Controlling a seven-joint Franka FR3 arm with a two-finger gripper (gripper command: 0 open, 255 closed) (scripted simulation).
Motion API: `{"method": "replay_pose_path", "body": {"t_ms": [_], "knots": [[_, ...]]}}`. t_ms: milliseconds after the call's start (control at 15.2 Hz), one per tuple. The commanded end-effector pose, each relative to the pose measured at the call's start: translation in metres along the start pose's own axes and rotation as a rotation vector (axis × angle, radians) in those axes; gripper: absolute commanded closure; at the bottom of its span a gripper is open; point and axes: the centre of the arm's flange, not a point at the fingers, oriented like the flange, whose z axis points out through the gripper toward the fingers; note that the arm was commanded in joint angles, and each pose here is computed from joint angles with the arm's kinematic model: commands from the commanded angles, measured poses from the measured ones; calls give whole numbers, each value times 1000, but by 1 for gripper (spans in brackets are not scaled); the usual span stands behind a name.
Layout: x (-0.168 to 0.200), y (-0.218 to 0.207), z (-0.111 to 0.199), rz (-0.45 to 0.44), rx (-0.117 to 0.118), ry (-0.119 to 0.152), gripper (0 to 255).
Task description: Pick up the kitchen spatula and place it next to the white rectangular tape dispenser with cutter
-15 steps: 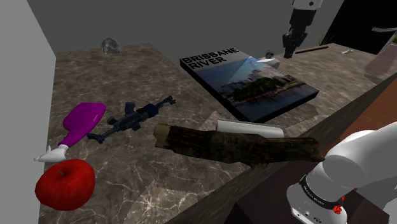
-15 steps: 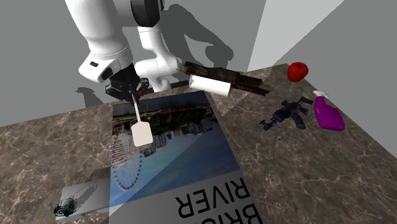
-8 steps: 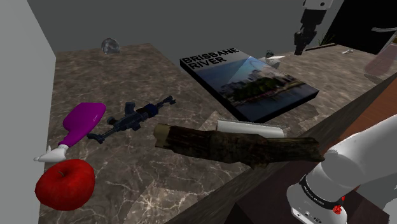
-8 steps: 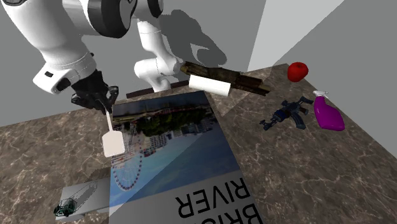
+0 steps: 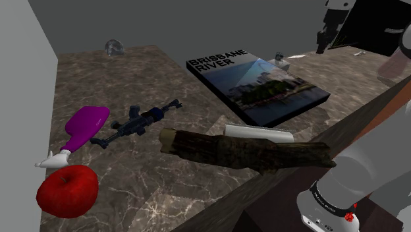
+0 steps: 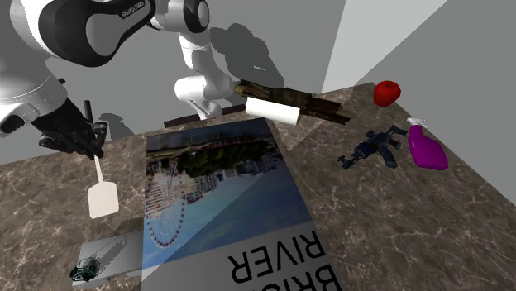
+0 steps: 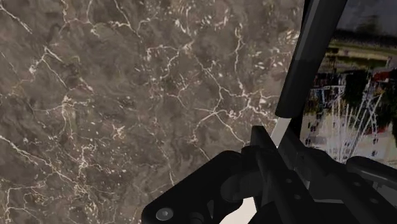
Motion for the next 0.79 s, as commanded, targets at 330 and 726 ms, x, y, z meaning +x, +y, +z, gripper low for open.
{"method": "replay_pose_path", "body": {"t_ms": [330,726], "knots": [[3,11,33,-1,-1,1,255],[5,11,64,-1,-1,1,255]]}}
